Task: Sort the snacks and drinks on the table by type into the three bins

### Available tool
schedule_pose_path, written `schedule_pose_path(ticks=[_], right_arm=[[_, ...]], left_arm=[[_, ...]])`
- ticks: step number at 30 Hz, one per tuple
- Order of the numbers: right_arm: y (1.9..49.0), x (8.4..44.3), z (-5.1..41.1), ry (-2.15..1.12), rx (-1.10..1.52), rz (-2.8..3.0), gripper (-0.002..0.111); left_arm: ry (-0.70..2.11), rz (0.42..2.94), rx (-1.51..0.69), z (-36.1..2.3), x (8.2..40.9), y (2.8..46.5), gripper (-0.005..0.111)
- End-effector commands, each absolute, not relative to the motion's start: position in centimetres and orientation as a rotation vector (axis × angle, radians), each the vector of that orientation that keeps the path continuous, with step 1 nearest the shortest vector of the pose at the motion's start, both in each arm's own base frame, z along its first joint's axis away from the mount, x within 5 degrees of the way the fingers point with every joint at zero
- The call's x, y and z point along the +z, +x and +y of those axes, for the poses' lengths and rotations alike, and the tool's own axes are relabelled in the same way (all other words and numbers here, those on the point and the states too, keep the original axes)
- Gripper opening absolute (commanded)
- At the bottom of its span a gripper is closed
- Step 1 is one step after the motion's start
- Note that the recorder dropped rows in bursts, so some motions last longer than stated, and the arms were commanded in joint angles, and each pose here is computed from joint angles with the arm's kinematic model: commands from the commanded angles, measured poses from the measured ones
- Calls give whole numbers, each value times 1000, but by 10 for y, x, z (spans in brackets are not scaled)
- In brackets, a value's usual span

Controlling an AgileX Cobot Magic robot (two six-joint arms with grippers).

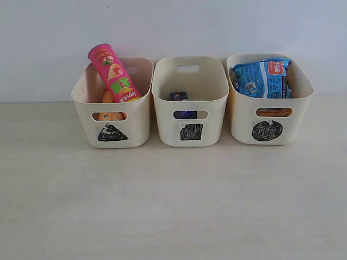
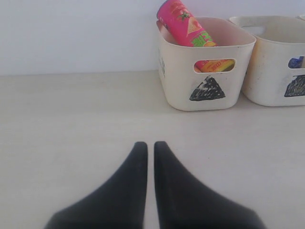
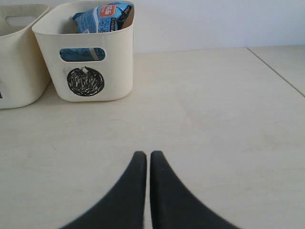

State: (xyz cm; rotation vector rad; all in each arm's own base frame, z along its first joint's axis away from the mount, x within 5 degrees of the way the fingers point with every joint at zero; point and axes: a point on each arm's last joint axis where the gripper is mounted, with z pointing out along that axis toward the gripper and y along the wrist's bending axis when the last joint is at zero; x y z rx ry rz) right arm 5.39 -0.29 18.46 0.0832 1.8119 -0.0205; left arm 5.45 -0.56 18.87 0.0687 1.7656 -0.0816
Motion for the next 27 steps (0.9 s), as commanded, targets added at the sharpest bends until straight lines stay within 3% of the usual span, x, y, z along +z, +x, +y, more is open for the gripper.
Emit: schedule_pose_path(ticks=[1,27], right_arm=[[54,184,-3,80,-22,1804,0],[54,184,-3,81,-20,1808,0]], left_arm=[[55,1763,-90,-6,188,55,4],[59,1760,-84,-5,188,55,4]])
